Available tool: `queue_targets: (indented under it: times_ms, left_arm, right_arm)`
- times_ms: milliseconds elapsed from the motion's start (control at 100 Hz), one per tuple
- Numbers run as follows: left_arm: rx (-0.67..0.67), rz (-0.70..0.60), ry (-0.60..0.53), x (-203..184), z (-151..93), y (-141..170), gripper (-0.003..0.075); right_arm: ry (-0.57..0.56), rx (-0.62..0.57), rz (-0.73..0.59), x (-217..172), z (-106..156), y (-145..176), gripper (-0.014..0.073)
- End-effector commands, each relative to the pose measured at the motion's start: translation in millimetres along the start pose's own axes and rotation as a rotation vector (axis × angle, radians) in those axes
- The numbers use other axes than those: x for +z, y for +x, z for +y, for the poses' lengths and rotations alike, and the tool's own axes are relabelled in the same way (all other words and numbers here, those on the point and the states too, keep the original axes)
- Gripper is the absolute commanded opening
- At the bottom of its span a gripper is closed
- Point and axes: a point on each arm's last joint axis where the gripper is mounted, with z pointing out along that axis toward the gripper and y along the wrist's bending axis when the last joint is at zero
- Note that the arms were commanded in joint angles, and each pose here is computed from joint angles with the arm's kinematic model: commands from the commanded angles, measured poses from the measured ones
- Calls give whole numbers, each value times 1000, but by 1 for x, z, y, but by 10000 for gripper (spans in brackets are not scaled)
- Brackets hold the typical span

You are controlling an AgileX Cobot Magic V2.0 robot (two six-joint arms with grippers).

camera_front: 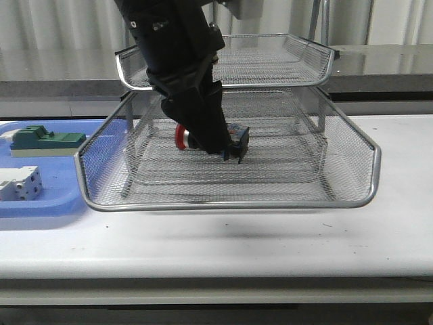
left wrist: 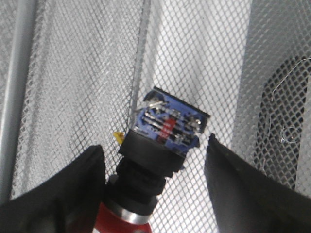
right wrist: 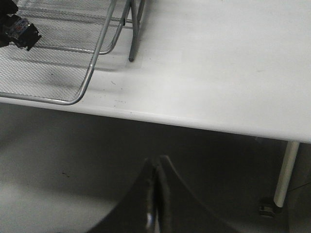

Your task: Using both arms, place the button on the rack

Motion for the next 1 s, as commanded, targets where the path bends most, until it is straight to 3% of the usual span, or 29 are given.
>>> queue_targets:
  times_ms: [0,440,760,990]
  left_arm:
    - [-9,-104,-53,-44,-4,-13,424]
    - [-125,-210,-164,-134,-13,-1,424]
    - [-372,-213,-305,-188,6,63,422]
    - [-553,-262,-488,-218,-10,116,421]
  right_arm:
    - [11,-2,-75,-6,0,-11,-70]
    - [11,-2,-74,-6,0,-11,-70]
    - [11,-2,-74,-6,0,-11,-70]
    - [11,-2,-74,-6,0,-11,-70]
